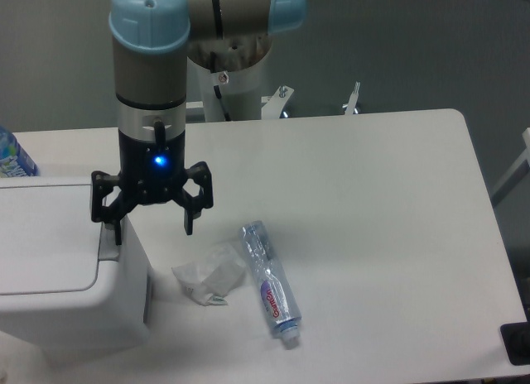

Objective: Open the trash can
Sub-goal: 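Push the gripper finger against the bin lid to flip it open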

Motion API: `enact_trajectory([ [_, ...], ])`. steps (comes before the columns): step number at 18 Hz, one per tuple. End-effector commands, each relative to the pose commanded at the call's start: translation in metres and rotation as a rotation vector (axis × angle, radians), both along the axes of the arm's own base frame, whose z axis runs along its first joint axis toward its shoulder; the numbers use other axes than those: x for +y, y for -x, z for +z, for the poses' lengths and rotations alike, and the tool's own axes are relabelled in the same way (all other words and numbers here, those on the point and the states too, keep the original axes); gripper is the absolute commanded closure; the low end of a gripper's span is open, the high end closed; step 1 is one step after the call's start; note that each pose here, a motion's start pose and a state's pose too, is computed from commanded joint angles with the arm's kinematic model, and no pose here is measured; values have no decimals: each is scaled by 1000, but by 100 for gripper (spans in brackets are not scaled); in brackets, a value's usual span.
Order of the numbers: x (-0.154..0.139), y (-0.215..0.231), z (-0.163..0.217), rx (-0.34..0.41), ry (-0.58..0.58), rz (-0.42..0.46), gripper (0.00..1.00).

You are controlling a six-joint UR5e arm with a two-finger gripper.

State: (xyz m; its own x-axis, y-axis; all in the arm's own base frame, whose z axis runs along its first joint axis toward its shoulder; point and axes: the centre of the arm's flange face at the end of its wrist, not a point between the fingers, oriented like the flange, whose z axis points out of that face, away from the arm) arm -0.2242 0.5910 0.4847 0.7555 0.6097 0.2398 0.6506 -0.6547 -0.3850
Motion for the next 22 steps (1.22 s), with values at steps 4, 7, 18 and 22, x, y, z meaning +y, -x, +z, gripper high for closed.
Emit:
enact_trajectory([
  [4, 2, 0, -3, -2, 3, -2, 0],
  [7, 2, 0, -5, -4, 6, -2, 0],
  [18, 1, 1, -3, -2, 4, -1, 0],
  [22, 0, 4, 14, 26, -21, -11, 0],
])
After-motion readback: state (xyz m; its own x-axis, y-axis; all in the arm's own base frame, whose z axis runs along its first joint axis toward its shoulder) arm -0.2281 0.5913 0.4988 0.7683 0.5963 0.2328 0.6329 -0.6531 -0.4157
